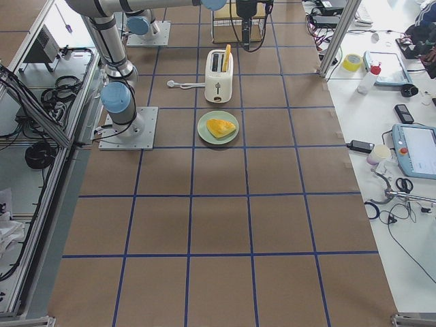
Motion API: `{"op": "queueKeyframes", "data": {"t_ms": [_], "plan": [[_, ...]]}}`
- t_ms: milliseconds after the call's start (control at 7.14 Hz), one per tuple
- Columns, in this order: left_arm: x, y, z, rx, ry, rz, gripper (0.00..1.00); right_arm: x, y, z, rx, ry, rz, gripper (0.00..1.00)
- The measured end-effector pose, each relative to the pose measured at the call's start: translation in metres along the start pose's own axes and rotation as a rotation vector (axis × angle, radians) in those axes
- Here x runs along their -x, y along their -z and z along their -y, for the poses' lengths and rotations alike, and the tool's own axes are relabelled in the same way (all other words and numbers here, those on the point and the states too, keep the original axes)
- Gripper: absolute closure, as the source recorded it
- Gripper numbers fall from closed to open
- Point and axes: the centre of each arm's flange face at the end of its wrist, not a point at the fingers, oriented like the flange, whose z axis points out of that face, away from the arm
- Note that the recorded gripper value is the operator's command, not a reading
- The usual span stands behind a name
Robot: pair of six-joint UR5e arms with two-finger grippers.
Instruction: Press toaster with right arm
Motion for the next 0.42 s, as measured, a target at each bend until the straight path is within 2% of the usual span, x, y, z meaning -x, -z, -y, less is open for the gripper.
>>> {"op": "queueKeyframes", "data": {"t_ms": [140,420], "plan": [[0.0,0.0,0.0,0.0,0.0,0.0,0.0,0.0034,-0.0004,0.0042,-0.033,0.007,0.013,0.0],[0.0,0.0,0.0,0.0,0.0,0.0,0.0,0.0061,-0.0025,0.0065,-0.048,0.059,0.03,0.0]]}}
